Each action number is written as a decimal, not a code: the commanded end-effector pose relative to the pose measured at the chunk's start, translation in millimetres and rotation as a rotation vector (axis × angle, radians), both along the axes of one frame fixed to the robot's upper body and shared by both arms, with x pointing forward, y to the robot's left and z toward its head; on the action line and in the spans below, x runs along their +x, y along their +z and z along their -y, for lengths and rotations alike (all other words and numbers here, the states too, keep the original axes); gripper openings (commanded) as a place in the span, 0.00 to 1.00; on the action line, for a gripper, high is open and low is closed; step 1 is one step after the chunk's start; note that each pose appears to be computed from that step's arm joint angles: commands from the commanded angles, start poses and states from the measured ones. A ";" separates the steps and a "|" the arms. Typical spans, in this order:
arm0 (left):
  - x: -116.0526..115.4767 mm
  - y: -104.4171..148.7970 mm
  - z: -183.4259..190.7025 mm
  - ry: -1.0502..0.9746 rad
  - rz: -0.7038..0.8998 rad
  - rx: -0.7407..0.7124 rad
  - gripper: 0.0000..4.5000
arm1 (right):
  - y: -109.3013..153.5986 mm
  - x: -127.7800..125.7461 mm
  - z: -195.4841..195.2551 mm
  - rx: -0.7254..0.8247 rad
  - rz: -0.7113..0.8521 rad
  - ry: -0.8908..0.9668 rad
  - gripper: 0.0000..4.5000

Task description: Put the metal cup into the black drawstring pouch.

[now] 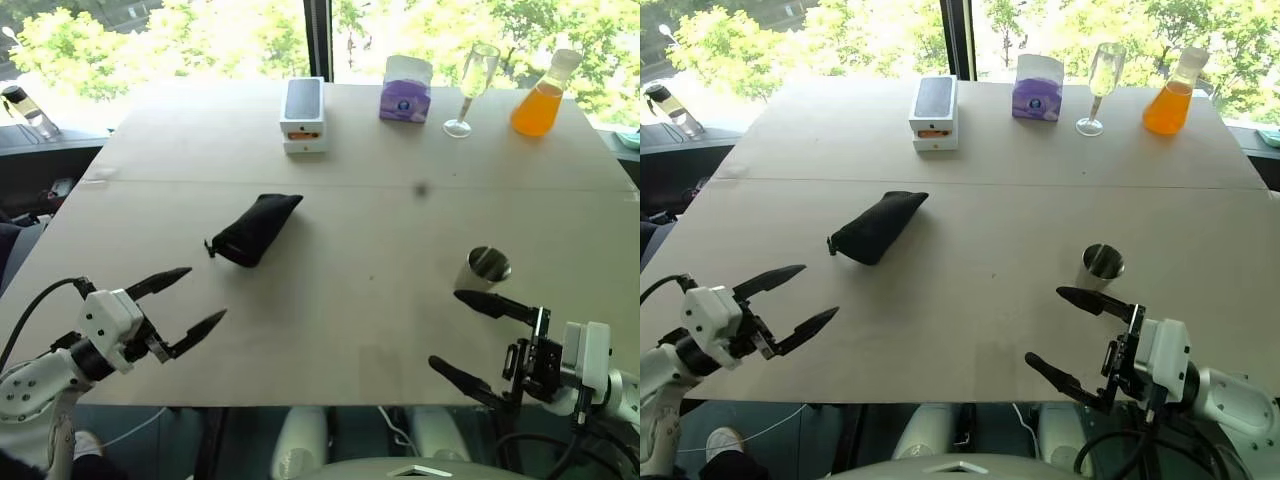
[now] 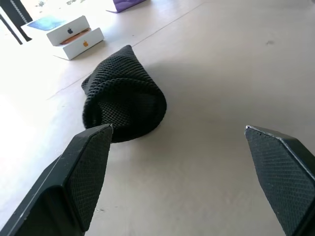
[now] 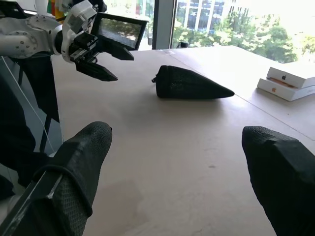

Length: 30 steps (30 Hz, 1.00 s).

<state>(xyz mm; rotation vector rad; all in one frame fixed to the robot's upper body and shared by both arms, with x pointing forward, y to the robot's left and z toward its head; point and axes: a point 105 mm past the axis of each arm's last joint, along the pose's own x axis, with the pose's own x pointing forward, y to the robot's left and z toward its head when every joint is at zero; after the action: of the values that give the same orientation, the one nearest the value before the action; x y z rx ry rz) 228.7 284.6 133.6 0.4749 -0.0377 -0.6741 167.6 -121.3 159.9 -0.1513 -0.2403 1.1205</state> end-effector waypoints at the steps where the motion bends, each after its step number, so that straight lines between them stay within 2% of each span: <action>1: 12.4 20.6 -14.1 0.024 0.110 0.121 0.99 | 13.5 -2.7 -8.5 0.050 0.048 0.026 1.00; 8: 46.1 44.9 -18.1 0.024 0.296 0.398 0.99 | 15.3 -0.5 -15.4 0.060 0.080 0.032 1.00; 13: 63.1 45.7 -4.5 0.012 0.372 0.532 0.99 | 11.2 1.5 -17.1 0.051 0.097 0.020 1.00; 19: 68.3 44.9 5.1 -0.028 0.486 0.683 0.99 | 9.0 0.4 -17.7 0.046 0.108 -0.005 1.00; 30: 81.0 37.1 6.5 0.034 0.558 0.721 0.99 | 5.7 -2.5 -18.2 0.043 0.101 -0.026 1.00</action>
<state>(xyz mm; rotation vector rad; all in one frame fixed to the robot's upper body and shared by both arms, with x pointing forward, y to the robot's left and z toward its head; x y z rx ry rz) 305.5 277.8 157.9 1.3316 -0.2755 -0.5326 169.0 -105.5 158.6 -0.1587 -0.3118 1.0781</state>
